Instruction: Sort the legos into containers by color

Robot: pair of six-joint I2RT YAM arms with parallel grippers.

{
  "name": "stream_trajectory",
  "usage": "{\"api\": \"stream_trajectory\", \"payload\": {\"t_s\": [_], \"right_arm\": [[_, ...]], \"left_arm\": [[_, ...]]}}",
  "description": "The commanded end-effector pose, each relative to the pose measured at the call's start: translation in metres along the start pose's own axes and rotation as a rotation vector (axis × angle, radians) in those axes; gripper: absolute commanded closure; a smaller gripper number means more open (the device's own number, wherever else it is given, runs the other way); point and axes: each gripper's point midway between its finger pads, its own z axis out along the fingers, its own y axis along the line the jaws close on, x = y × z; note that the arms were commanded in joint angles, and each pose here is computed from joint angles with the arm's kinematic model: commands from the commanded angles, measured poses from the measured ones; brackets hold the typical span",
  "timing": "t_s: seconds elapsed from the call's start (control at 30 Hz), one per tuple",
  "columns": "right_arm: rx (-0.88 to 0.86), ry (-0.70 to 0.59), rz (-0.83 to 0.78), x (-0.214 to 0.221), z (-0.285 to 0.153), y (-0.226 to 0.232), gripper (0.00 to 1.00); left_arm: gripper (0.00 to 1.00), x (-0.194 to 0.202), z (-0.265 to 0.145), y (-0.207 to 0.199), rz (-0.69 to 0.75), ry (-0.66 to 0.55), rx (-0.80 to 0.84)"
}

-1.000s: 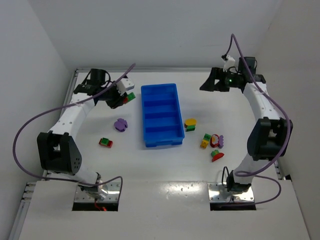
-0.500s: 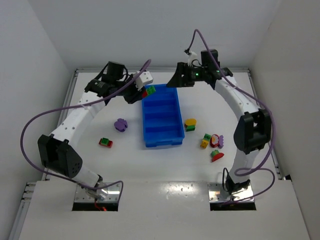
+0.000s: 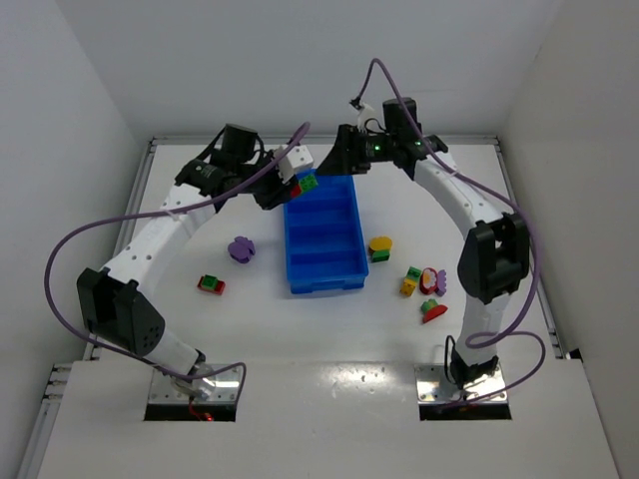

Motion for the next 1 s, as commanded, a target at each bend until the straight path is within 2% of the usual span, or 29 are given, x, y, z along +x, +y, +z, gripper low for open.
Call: {"api": "stream_trajectory", "payload": {"t_s": [0.0, 0.17, 0.4, 0.6, 0.73, 0.97], "right_arm": [[-0.092, -0.034, -0.068, -0.018, 0.002, 0.034, 0.31], [-0.127, -0.019, -0.072, -0.013, 0.008, 0.044, 0.33], [-0.179, 0.021, -0.056, 0.002, 0.018, 0.054, 0.44], [-0.182, 0.035, -0.033, 0.008, 0.023, 0.053, 0.63], [-0.177, 0.047, -0.018, 0.013, 0.026, 0.048, 0.8], [-0.135, 0.051, -0.014, 0.017, 0.028, 0.038, 0.95]], "left_arm": [[1.0, -0.023, -0.004, 0.006, 0.027, -0.058, -0.023], [1.0, -0.026, -0.003, 0.004, 0.036, -0.067, -0.021], [1.0, -0.027, -0.003, 0.007, 0.039, -0.069, -0.033], [1.0, -0.029, -0.002, 0.004, 0.053, -0.072, -0.026], [1.0, -0.029, -0.003, 0.005, 0.056, -0.073, -0.039], [1.0, -0.033, -0.007, 0.007, 0.054, -0.083, -0.056]]}}
